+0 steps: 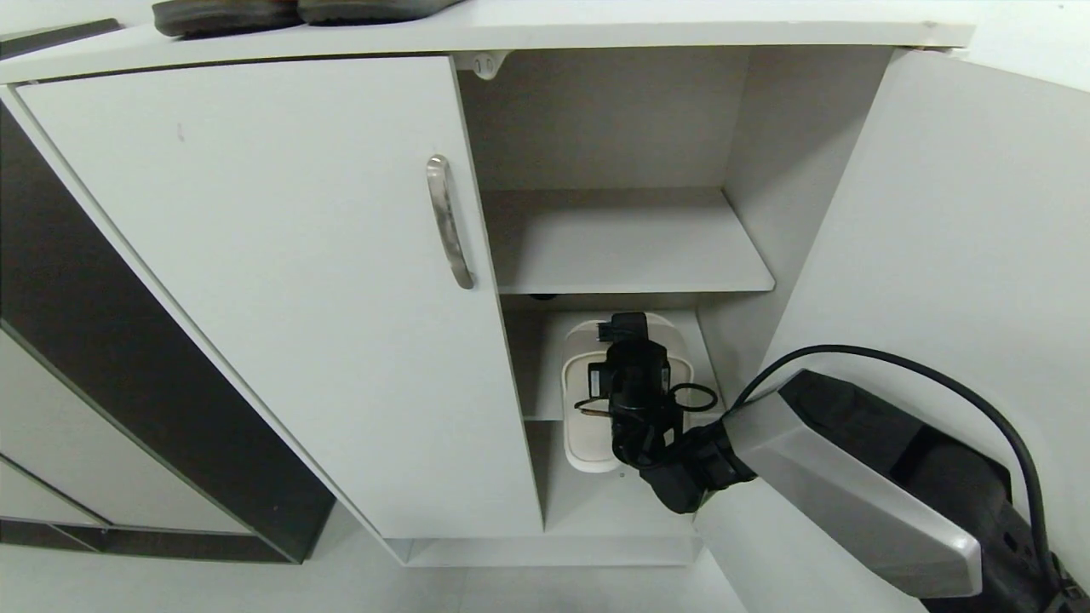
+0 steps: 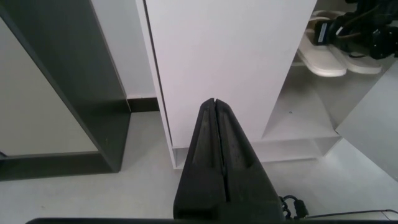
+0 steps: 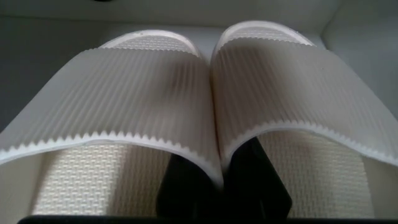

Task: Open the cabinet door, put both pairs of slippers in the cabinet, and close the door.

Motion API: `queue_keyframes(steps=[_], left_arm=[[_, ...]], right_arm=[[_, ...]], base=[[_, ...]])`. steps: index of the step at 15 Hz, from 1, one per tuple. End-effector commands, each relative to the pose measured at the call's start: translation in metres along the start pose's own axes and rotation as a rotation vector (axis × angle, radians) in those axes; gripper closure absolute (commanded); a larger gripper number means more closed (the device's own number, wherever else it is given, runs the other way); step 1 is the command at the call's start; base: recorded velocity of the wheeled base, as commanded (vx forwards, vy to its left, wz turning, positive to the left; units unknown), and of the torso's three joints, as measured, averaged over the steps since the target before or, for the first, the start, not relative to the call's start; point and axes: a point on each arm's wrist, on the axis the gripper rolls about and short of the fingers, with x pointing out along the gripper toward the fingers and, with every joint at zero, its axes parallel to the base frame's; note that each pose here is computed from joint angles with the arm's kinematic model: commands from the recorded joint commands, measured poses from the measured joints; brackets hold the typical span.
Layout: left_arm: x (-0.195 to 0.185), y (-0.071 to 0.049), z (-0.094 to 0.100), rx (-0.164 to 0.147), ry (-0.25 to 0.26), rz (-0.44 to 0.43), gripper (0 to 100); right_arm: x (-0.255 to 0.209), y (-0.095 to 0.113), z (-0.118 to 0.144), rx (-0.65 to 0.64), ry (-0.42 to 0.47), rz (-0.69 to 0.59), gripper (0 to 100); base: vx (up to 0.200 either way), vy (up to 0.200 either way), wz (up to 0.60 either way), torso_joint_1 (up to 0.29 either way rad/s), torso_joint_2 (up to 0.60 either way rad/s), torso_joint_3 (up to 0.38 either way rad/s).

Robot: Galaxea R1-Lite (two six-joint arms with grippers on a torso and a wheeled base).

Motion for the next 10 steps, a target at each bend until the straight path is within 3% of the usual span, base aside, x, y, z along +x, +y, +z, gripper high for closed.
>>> queue_keyframes(steps=[1, 10], left_arm=[[0.0, 0.0, 0.0, 0.0, 0.0, 0.0, 100], [0.0, 0.0, 0.0, 0.0, 0.0, 0.0, 100]], right_arm=[[0.006, -0.003, 0.003, 0.011, -0.012, -0.011, 100], [0.032, -0.006, 0.007, 0.026, -0.015, -0.046, 100]], base=[[0.0, 0.0, 0.0, 0.0, 0.0, 0.0], [0.0, 0.0, 0.0, 0.0, 0.0, 0.0]])
